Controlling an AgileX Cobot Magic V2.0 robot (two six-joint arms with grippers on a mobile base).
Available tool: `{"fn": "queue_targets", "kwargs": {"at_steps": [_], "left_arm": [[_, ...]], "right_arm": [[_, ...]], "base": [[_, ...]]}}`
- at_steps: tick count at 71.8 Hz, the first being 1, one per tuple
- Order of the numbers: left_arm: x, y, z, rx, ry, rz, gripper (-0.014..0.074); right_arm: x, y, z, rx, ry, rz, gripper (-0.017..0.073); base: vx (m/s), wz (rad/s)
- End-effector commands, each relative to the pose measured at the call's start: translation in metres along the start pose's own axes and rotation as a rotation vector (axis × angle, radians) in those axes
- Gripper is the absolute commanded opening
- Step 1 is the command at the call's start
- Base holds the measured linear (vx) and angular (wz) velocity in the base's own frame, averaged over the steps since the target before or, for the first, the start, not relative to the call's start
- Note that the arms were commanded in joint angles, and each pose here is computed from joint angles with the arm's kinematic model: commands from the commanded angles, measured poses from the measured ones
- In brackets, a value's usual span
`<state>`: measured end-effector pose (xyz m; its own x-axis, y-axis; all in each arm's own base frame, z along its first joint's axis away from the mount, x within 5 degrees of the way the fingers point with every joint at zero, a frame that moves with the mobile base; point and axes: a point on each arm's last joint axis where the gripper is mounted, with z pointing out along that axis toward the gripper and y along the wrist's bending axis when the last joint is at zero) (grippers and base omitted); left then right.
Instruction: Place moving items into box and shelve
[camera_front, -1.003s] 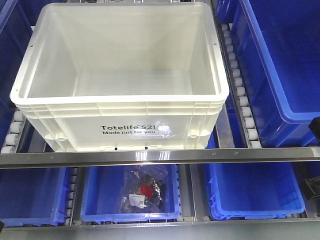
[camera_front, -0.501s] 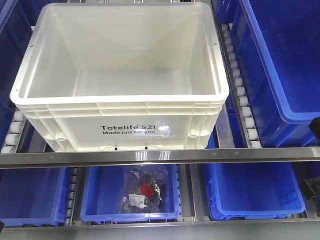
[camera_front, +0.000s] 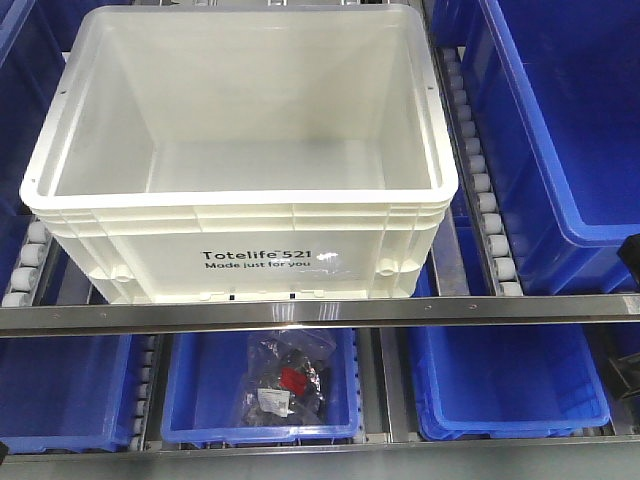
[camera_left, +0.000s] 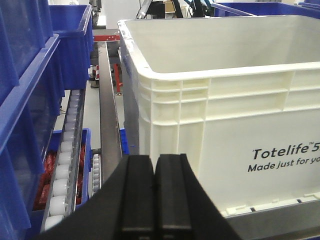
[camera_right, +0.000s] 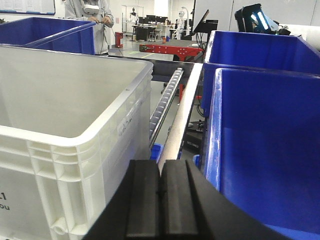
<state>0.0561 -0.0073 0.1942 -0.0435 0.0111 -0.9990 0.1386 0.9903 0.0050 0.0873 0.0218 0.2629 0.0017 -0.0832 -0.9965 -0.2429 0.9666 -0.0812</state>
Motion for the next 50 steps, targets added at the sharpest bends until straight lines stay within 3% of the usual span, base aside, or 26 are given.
{"fn": "queue_targets", "kwargs": {"at_steps": [1,8,13,20,36,50], "left_arm": [[-0.002,-0.001,0.000,0.015,-0.081,-0.006,-0.0007],[-0.002,-0.001,0.000,0.015,-0.081,-0.006,-0.0007],[-0.002,-0.001,0.000,0.015,-0.081,-0.006,-0.0007],[-0.002,-0.001,0.000,0.015,-0.081,-0.006,-0.0007],[-0.002,-0.001,0.000,0.015,-0.081,-0.006,-0.0007],[-0.002,-0.001,0.000,0.015,-0.079,-0.006,-0.0007]], "right_arm": [[-0.014,-0.004,0.001,0.044,-0.079,-0.042,-0.0008],[-0.014,-0.002,0.001,0.026,-0.078,-0.161,-0.0008],[-0.011,0.000,0.000,-0.001,-0.048,-0.173,-0.0008],[0.004,0.002,-0.005,-0.020,0.010,-0.125,-0.0008],[0.074,0.007,-0.030,-0.021,0.039,-0.007,-0.0008],[0.080,0.007,-0.032,-0.025,0.104,-0.019,-0.0008]], "base": [[0.00,0.00],[0.00,0.00],[0.00,0.00],[0.00,0.00],[0.00,0.00],[0.00,0.00]]}}
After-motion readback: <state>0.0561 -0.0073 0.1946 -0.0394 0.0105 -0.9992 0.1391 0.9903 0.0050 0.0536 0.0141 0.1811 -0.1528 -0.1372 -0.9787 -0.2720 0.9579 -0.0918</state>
